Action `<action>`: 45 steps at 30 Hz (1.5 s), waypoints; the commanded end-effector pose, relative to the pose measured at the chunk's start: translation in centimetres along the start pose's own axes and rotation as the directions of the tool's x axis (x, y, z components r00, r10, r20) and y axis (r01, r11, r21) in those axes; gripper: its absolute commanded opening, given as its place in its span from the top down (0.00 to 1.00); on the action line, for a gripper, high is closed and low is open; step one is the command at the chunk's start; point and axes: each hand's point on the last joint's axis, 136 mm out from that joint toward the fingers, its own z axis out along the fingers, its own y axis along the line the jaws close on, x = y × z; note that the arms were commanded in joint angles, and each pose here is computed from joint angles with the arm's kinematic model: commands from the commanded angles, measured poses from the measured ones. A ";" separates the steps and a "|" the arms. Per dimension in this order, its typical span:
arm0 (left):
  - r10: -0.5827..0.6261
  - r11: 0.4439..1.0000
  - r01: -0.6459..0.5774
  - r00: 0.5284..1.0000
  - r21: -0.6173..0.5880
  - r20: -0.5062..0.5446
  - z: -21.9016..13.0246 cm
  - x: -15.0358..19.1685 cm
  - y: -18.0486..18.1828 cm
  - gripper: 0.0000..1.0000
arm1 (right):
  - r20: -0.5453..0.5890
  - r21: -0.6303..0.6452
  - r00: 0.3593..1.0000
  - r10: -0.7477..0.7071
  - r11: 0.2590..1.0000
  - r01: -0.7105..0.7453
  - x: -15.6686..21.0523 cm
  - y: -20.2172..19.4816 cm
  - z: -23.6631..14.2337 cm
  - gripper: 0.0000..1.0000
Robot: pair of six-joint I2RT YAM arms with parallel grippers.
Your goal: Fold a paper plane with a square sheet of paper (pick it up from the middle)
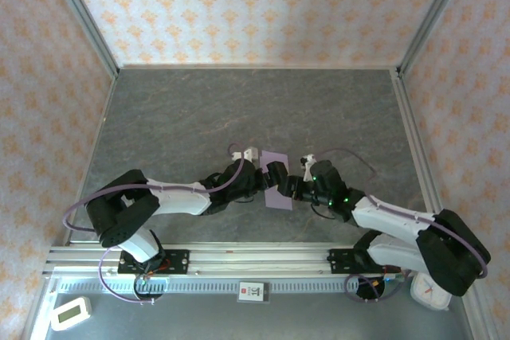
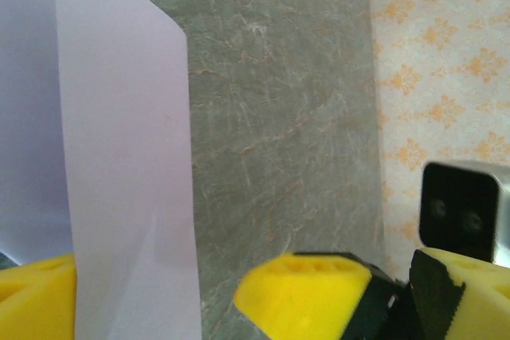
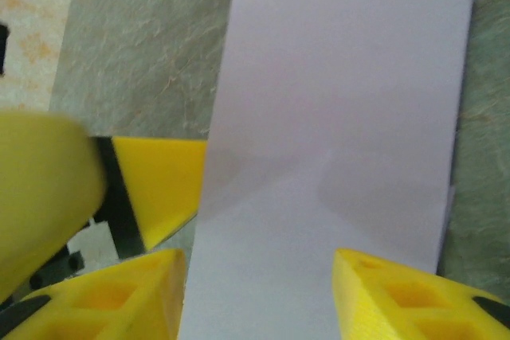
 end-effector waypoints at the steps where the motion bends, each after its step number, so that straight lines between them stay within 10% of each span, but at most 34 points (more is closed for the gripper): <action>1: -0.011 0.999 0.011 1.000 -0.038 -0.010 0.3 0.6 1.5 0.01 | 0.040 -0.006 0.997 -0.068 0.998 0.068 0.0 1.3 -0.2 0.44; 33: -0.061 0.998 0.061 0.998 0.012 -0.003 0.3 0.4 0.7 0.01 | -0.047 0.235 0.935 -0.352 0.906 0.353 5.2 1.7 1.7 0.33; 45: -0.101 0.994 0.100 0.995 0.046 0.010 0.1 -0.1 0.3 0.01 | 0.132 0.202 0.952 -0.275 0.948 0.246 3.2 1.1 -2.7 0.37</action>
